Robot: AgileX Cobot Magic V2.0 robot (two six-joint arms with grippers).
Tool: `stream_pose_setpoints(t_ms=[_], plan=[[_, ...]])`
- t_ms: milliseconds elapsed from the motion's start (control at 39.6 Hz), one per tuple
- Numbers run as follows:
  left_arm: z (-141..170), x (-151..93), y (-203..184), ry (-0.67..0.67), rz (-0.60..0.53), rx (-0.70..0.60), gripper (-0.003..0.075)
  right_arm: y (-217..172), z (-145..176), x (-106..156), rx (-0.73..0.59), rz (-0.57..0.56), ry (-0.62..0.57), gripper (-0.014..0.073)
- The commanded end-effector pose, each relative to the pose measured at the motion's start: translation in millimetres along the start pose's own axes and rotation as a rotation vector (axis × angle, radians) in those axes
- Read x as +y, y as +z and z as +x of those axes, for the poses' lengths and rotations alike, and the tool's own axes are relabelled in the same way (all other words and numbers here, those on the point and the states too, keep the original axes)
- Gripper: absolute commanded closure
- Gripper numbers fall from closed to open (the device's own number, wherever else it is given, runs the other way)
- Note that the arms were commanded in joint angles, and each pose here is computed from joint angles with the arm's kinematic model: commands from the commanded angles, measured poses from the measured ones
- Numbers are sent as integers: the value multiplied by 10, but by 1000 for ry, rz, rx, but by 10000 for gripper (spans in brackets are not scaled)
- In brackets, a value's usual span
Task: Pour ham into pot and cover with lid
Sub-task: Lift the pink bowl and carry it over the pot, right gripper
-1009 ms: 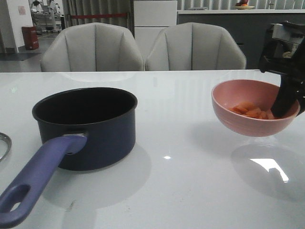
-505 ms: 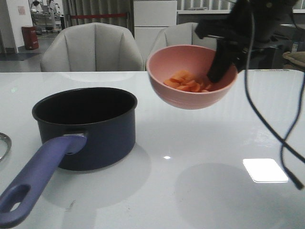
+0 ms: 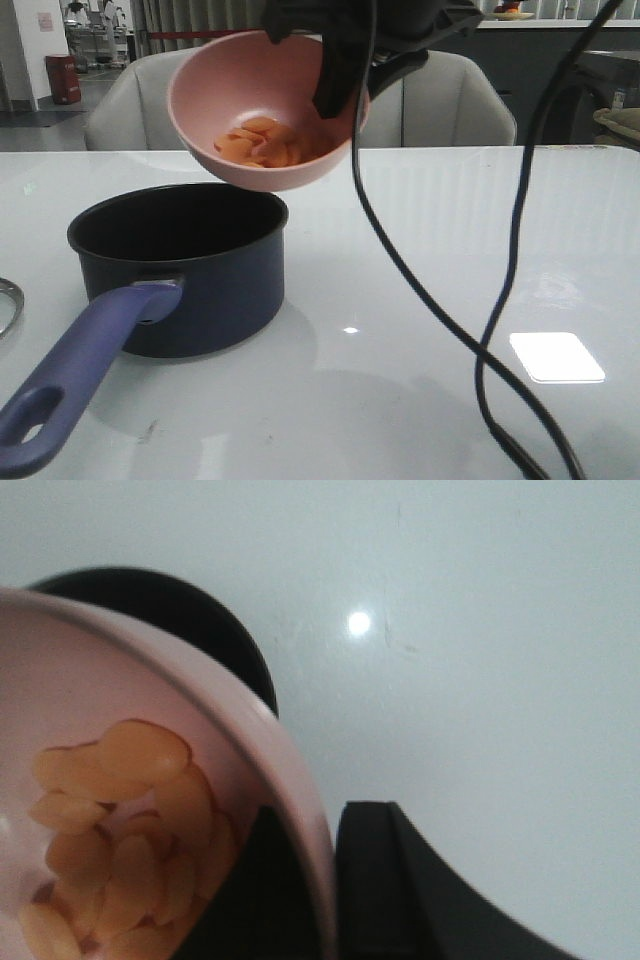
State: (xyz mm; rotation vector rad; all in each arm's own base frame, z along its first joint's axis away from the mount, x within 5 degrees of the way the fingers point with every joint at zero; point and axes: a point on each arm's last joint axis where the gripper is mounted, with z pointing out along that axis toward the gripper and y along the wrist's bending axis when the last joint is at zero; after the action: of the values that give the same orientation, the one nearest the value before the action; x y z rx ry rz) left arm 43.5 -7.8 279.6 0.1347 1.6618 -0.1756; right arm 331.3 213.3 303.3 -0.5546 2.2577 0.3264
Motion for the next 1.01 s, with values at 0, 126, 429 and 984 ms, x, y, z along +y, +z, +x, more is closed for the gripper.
stream_pose_setpoints(t_ms=[0, 126, 429, 984], plan=[[-153, -13, -19, -4, 17, -100, 73, -313, -351, 64, -263, -28, -11, 453], [-153, -13, -19, -4, 17, -100, 73, -327, -411, 93, -350, -43, -15, 453], [-153, -13, -19, -4, 17, -100, 73, -223, -313, 124, -593, -80, -33, 453], [-153, -13, -19, -4, 17, -100, 73, 155, -112, 199, -847, -104, -250, 453]])
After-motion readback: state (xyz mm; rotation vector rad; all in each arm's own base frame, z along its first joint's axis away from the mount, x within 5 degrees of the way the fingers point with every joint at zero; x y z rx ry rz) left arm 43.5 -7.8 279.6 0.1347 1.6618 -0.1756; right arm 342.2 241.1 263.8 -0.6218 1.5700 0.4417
